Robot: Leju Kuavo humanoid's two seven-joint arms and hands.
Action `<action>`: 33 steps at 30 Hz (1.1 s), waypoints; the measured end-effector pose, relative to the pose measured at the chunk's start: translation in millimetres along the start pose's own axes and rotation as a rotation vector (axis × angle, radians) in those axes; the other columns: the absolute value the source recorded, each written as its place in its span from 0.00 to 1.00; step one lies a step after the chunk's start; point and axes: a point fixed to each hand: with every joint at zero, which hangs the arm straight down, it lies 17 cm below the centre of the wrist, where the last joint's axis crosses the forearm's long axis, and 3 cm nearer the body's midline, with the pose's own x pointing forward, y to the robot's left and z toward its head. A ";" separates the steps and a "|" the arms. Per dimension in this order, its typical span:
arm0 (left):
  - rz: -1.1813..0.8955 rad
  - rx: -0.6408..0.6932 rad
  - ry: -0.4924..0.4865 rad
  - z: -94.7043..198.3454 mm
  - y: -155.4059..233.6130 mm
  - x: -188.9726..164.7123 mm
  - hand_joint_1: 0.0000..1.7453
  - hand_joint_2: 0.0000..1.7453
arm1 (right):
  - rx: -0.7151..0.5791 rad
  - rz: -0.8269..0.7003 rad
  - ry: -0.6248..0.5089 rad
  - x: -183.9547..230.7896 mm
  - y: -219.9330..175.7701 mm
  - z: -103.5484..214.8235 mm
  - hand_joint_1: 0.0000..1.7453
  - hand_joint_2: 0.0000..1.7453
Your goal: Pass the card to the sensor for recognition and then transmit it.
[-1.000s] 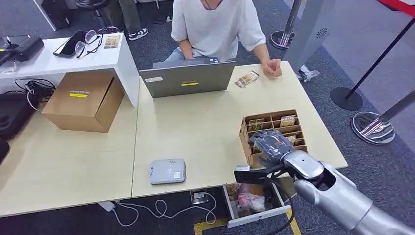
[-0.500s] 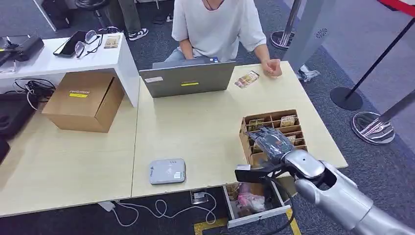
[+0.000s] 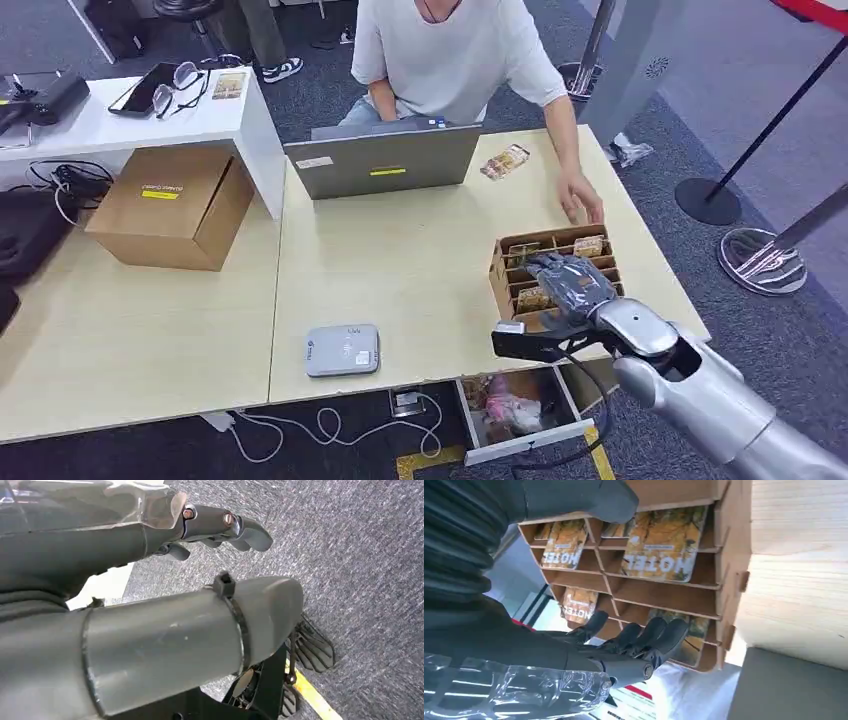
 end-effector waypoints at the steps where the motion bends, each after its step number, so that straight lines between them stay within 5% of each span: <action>1: -0.001 0.000 0.000 -0.1 0.2 0.1 0.00 0.00 | 0.003 0.000 0.003 -1.7 1.5 0.6 0.32 1.00; 15: -0.005 0.012 -0.002 -1.3 4.5 1.8 0.00 0.00 | 0.015 -0.008 0.040 -21.9 7.1 5.0 0.38 1.00; 19: -0.006 0.012 -0.003 -1.4 4.9 2.1 0.00 0.00 | 0.019 -0.006 0.043 -24.6 9.2 6.6 0.52 1.00; 33: -0.009 0.014 -0.004 -1.5 5.4 2.1 0.00 0.00 | 0.023 -0.006 0.034 -21.6 11.3 6.6 0.50 1.00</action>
